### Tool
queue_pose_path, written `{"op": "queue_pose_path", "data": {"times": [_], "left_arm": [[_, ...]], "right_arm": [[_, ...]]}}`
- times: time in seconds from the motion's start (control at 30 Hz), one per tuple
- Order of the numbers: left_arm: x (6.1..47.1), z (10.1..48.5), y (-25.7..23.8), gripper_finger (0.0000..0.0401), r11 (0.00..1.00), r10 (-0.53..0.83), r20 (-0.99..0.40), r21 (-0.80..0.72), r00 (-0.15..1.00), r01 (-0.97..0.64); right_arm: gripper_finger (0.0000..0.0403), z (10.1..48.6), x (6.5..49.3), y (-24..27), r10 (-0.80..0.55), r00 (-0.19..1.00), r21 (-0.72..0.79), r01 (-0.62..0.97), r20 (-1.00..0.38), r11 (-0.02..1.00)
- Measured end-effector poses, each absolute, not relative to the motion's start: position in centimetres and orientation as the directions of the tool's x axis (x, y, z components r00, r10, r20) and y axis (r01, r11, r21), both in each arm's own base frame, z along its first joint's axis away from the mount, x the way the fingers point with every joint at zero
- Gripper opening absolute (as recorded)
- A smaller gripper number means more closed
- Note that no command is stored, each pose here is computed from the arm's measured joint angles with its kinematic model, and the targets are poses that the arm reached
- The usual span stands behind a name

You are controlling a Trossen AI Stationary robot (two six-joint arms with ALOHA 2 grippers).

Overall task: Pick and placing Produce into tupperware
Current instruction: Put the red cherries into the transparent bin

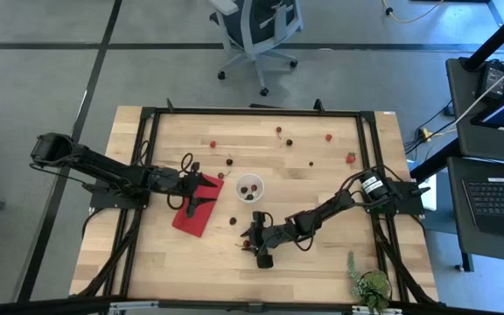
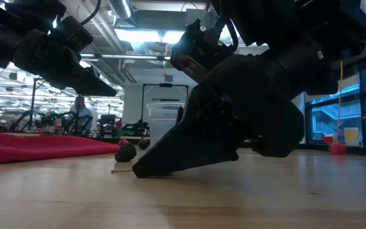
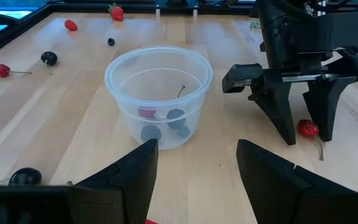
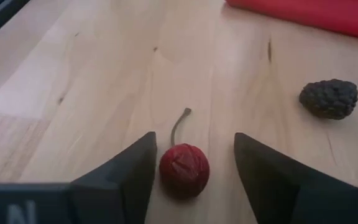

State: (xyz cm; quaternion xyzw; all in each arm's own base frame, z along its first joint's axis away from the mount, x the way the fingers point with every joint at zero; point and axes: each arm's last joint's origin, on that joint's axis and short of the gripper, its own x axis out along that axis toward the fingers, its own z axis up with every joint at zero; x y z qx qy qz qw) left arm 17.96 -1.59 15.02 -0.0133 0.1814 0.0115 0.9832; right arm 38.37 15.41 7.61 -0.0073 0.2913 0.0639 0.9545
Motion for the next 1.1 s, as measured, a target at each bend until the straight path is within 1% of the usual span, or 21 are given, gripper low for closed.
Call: {"op": "queue_pose_path", "data": {"times": [0.1,0.33,0.47,0.57,0.7,0.8,0.87,0.97,1.1], "left_arm": [[18.0,15.0,-1.6,0.0212,0.999,0.018,-0.357,-0.022,0.934,-0.028],[18.0,15.0,-1.6,0.0212,0.999,0.018,-0.357,-0.022,0.934,-0.028],[18.0,15.0,-1.6,0.0212,0.999,0.018,-0.357,-0.024,0.934,-0.029],[18.0,15.0,-1.6,0.0212,0.999,0.018,-0.358,-0.024,0.934,-0.028],[18.0,15.0,-1.6,0.0212,0.999,0.018,-0.358,-0.024,0.933,-0.029],[17.9,15.0,-1.6,0.0212,0.999,0.018,-0.358,-0.024,0.933,-0.028],[18.0,15.0,-1.6,0.0212,0.999,0.018,-0.358,-0.024,0.933,-0.029],[17.9,15.0,-1.6,0.0212,0.999,0.018,-0.359,-0.024,0.933,-0.028],[17.9,15.0,-1.6,0.0212,0.999,0.018,-0.361,-0.023,0.932,-0.029]], "right_arm": [[0.0189,7.6,38.4,15.4,0.114,0.821,0.022,-0.123,-0.559,0.992],[0.0115,7.9,38.3,15.3,0.113,0.817,0.011,-0.129,-0.566,0.992],[0.0069,9.7,37.8,14.9,0.106,0.801,-0.043,-0.162,-0.589,0.986],[0.0044,12.8,37.6,14.2,0.098,0.815,-0.067,-0.165,-0.571,0.984],[0.0037,17.4,37.1,12.1,0.070,0.844,-0.096,-0.142,-0.532,0.985],[0.0041,21.1,36.7,9.6,0.030,0.883,-0.085,-0.078,-0.469,0.993],[0.0042,22.8,36.4,7.6,-0.011,0.895,-0.077,-0.026,-0.446,0.997],[0.0041,23.8,36.1,4.8,-0.053,0.887,-0.066,0.026,-0.458,0.998],[0.0041,23.7,36.0,1.7,-0.001,0.853,0.046,0.029,-0.523,0.999]]}}
